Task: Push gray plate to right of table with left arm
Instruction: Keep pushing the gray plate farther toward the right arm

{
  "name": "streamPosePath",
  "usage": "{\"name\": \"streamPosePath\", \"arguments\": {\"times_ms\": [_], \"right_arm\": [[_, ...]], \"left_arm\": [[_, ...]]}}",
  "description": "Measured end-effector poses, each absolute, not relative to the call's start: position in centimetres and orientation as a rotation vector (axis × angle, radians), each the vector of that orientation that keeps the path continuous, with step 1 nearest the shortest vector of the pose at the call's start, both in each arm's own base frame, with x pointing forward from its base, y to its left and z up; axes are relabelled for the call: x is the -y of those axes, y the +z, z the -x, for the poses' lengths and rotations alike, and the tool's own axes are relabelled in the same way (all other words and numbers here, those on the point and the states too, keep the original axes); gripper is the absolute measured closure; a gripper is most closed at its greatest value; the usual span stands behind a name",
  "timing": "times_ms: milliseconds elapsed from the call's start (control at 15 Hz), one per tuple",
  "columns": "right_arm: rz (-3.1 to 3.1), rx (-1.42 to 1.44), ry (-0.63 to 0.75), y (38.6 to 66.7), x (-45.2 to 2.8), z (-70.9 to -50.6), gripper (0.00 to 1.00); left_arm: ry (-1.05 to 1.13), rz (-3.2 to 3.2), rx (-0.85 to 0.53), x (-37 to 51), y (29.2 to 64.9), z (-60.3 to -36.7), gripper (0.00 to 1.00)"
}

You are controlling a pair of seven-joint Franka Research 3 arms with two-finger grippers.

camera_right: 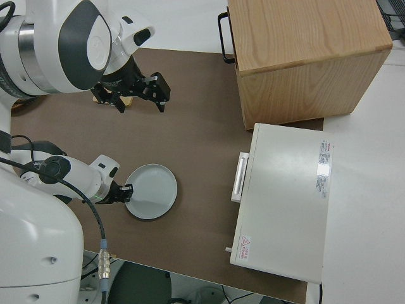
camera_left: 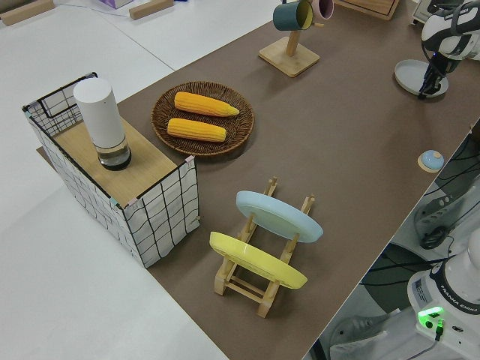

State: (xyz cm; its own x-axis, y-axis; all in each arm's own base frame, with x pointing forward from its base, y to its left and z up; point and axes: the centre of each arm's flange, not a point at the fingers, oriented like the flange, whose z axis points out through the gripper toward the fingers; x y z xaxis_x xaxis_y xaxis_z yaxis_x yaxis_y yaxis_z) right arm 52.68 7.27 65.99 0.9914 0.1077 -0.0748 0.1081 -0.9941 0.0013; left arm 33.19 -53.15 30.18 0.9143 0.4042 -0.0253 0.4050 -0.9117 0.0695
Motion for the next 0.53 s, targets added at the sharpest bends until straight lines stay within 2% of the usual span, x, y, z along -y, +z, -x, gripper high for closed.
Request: {"name": "streamPosePath", "arguments": {"times_ms": [400,467,533], "right_arm": [[-3.129,-0.17,-0.117,65.99,-7.27,-52.68,0.01],[-3.129,-0.17,-0.117,65.99,-7.27,-52.68,0.01],[-3.129,-0.17,-0.117,65.99,-7.27,-52.68,0.01]], "left_arm": [[-0.011,-2.998,-0.64,53.22,30.24,-33.59,0.2],[-0.006,-3.001,-0.64,53.19,30.36,-33.75,0.07],[-0.001,-3.01,-0.64,53.14,30.49,-33.88,0.01]]}}
